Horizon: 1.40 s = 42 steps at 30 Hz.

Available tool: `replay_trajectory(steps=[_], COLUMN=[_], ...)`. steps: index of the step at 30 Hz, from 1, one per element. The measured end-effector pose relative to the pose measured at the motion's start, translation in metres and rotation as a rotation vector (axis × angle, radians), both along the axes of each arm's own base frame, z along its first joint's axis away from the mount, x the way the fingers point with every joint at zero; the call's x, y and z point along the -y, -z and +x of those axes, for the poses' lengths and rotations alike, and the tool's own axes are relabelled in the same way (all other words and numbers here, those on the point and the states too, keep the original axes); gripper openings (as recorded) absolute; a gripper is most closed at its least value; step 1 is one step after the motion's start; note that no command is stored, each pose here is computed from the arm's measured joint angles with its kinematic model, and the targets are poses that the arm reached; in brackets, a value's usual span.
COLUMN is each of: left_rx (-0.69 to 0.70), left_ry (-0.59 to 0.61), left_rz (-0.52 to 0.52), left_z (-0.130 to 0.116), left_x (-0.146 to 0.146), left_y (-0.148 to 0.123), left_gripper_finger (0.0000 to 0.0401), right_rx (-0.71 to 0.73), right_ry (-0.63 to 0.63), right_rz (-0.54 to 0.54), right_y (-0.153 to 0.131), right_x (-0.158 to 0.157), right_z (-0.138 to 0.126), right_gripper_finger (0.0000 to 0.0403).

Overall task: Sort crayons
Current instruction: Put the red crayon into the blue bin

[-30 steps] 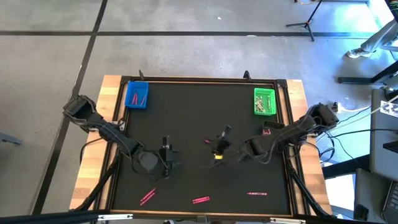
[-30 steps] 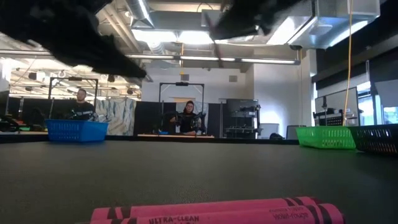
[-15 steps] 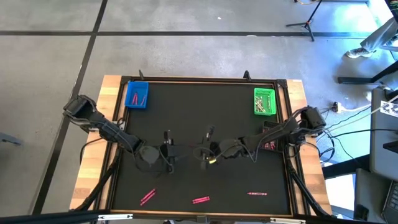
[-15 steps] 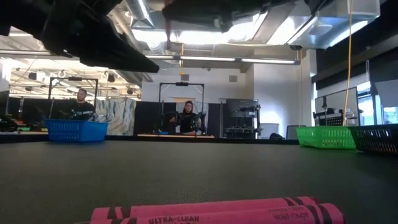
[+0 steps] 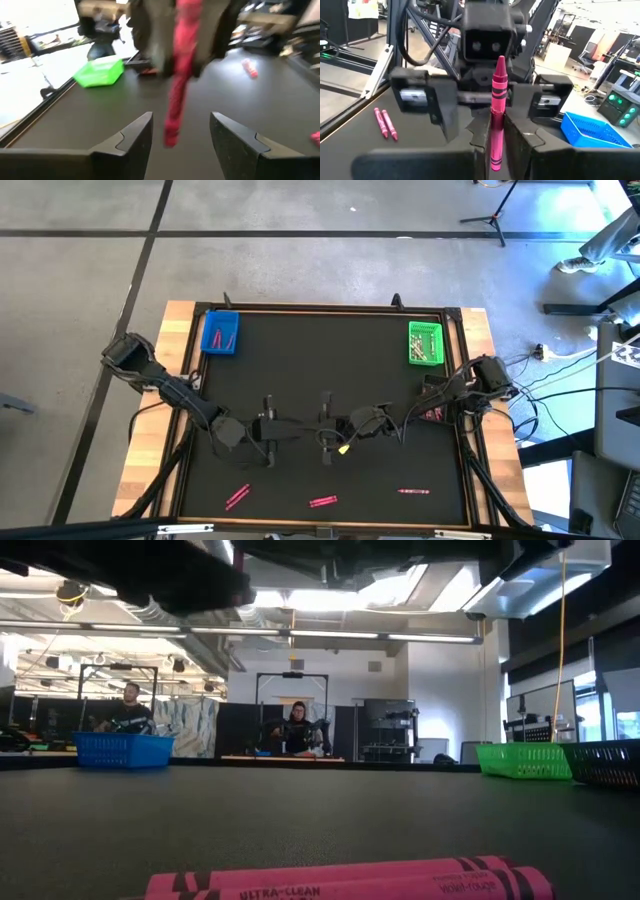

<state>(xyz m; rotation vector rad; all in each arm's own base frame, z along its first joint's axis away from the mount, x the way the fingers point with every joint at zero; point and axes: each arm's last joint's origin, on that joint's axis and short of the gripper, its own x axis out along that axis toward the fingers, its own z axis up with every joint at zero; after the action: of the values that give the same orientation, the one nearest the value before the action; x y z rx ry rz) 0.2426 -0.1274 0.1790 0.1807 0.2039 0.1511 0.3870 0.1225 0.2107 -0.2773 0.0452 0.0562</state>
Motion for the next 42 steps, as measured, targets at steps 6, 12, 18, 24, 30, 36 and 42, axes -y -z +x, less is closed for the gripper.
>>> replay_trajectory(steps=[6,12,18,24,30,36,42], left_rx=[0.025,0.022,0.036,0.016,-0.017,-0.124,-0.197], left_ry=[0.031,0.058,0.059,0.011,-0.034,-0.17,-0.351], left_rz=[0.003,-0.003,-0.01,0.013,-0.035,-0.138,-0.147], left_z=[0.001,0.001,0.001,-0.002,-0.022,-0.044,-0.055], left_x=[0.001,0.002,0.002,0.003,0.0,-0.03,-0.075], left_y=[-0.003,-0.003,-0.005,-0.004,-0.02,-0.031,-0.038], left_gripper_finger=[0.0159,0.0083,0.0011,0.0022,0.0019,0.0018,0.0018], right_rx=[-0.005,-0.012,-0.018,-0.032,-0.148,-0.184,-0.184], right_ry=[-0.015,-0.043,-0.057,-0.062,0.101,0.208,0.214], right_rz=[0.001,0.002,0.073,0.04,-0.015,-0.037,-0.013], right_y=[0.001,0.001,0.001,-0.005,-0.029,-0.029,-0.029], right_x=[-0.001,-0.002,-0.001,-0.009,-0.02,-0.025,-0.024], right_z=[0.0,0.0,0.0,-0.006,-0.034,-0.042,-0.042], right_gripper_finger=[0.0048,0.0048,0.0064,0.0137,0.0179,0.0181,0.0182])
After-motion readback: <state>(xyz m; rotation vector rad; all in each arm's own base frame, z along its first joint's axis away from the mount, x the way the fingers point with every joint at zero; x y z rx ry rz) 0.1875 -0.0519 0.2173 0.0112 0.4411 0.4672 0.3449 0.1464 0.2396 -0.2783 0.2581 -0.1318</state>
